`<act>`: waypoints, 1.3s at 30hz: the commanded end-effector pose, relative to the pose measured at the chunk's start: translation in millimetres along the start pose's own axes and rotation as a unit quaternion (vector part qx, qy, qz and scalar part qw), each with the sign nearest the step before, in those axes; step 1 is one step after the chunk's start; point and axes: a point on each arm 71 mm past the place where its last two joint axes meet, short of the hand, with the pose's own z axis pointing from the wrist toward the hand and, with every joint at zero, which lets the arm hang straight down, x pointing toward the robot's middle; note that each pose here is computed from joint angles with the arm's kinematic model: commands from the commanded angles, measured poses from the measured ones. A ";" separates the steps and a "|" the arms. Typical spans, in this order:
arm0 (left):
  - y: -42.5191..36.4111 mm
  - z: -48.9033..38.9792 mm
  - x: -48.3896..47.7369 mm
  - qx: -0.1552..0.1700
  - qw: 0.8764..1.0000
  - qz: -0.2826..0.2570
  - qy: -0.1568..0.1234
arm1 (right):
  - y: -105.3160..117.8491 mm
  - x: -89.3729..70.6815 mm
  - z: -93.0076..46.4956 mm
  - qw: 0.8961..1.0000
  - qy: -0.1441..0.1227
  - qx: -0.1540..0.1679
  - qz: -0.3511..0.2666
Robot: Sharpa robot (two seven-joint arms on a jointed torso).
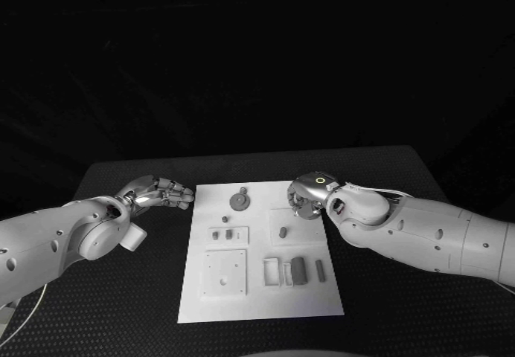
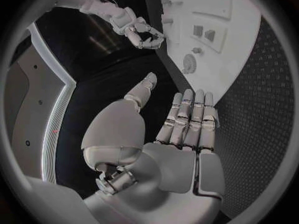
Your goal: Assemble the parts on the task board
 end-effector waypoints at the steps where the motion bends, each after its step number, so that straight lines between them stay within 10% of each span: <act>1: -1.2 0.8 1.2 0.005 1.000 -0.001 0.007 | -0.8 0.8 0.1 1.000 0.015 0.006 0.012; 22: -1.1 1.3 0.9 0.005 1.000 0.000 0.006 | 18.3 -30.1 -2.3 0.997 -0.012 -0.018 0.067; 39: -3.1 1.7 2.5 0.008 1.000 -0.001 0.001 | 103.8 -43.7 8.6 0.988 -0.002 -0.120 0.097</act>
